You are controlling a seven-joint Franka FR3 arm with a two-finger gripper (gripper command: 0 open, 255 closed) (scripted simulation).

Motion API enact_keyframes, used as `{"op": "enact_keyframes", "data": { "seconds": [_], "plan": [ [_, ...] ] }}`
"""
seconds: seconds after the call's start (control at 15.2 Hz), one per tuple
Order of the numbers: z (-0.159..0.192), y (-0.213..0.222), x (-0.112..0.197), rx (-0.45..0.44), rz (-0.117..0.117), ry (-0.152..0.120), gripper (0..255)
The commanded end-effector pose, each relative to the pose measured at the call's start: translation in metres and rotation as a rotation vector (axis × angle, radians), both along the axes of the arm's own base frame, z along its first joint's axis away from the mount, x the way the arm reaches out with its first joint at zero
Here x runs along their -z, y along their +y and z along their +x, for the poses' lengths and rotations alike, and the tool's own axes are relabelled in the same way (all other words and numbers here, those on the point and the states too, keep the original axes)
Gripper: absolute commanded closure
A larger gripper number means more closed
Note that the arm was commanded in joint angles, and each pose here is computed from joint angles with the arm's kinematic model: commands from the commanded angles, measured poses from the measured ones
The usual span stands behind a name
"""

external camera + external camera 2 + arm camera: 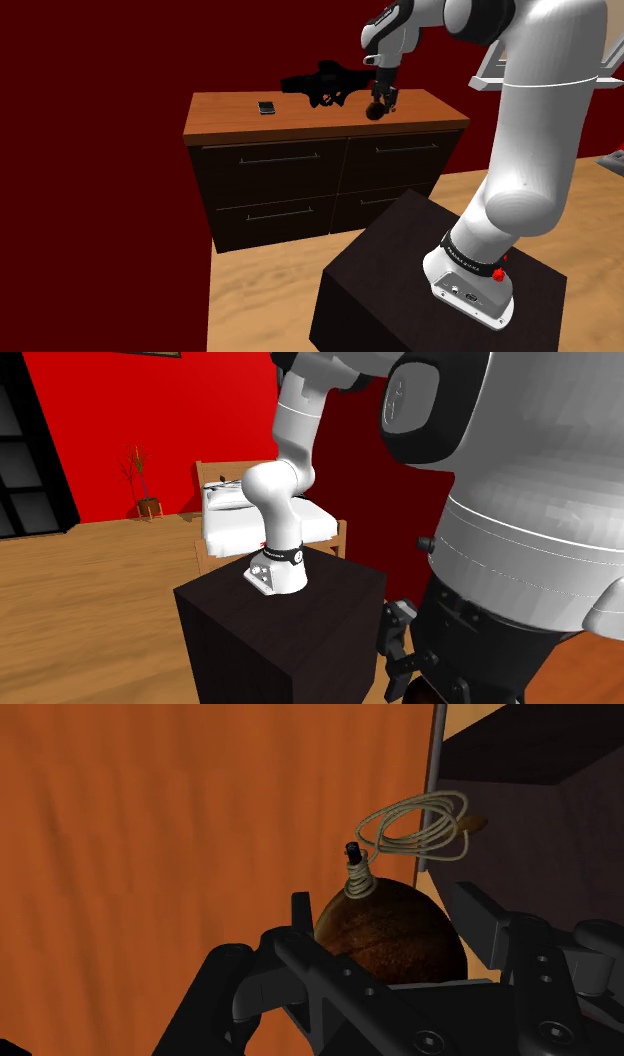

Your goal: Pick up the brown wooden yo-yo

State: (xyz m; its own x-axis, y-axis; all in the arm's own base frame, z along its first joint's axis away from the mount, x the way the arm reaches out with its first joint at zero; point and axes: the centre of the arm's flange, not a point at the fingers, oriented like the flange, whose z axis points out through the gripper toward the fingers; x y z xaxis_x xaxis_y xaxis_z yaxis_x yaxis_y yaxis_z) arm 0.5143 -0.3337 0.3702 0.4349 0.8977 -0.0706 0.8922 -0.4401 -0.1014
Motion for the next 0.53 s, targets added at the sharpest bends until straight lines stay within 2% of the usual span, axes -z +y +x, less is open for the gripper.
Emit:
{"op": "enact_keyframes", "data": {
  "seconds": [0.0,0.46],
  "plan": [
    [0.000,0.000,-0.010,0.000,0.000,0.000,255],
    [0.000,0.000,-0.047,0.000,0.000,0.000,255]
  ]
}}
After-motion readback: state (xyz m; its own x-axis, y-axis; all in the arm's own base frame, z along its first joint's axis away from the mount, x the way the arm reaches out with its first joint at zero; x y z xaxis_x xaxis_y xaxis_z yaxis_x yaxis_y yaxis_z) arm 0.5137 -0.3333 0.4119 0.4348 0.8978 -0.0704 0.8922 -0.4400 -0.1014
